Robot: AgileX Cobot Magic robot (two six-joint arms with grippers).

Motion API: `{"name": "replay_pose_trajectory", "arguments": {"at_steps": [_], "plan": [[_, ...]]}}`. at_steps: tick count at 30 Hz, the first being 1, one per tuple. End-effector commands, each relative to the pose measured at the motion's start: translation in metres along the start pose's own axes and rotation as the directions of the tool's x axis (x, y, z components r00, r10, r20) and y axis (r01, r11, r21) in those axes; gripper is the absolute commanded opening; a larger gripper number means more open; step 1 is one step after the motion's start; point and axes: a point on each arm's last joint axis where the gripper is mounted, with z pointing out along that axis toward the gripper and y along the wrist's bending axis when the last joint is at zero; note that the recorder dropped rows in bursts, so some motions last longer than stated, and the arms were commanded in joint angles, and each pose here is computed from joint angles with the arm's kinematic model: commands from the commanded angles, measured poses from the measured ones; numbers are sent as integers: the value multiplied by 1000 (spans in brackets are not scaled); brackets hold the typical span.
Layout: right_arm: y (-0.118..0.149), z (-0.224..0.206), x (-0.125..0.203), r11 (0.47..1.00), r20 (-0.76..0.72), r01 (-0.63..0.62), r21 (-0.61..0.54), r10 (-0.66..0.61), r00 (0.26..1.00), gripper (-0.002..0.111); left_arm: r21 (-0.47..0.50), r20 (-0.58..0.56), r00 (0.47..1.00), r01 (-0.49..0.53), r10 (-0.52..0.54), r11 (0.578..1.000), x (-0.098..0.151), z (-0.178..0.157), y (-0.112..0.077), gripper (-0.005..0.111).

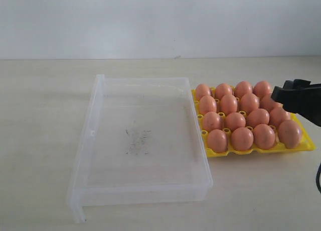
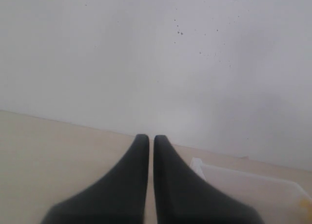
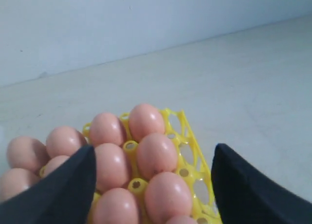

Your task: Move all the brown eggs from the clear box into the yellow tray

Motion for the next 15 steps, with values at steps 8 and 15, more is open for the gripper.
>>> {"name": "replay_pose_trajectory", "arguments": {"at_steps": [8,15], "plan": [[35,-60,-5,904,283,250,-348,-153,947,1,9,4,1000,-4,3,1000,-1,0,-1,4],[2,-56,26,986,22,111,-121,-109,994,1,9,4,1000,-4,3,1000,-1,0,-1,4]]}}
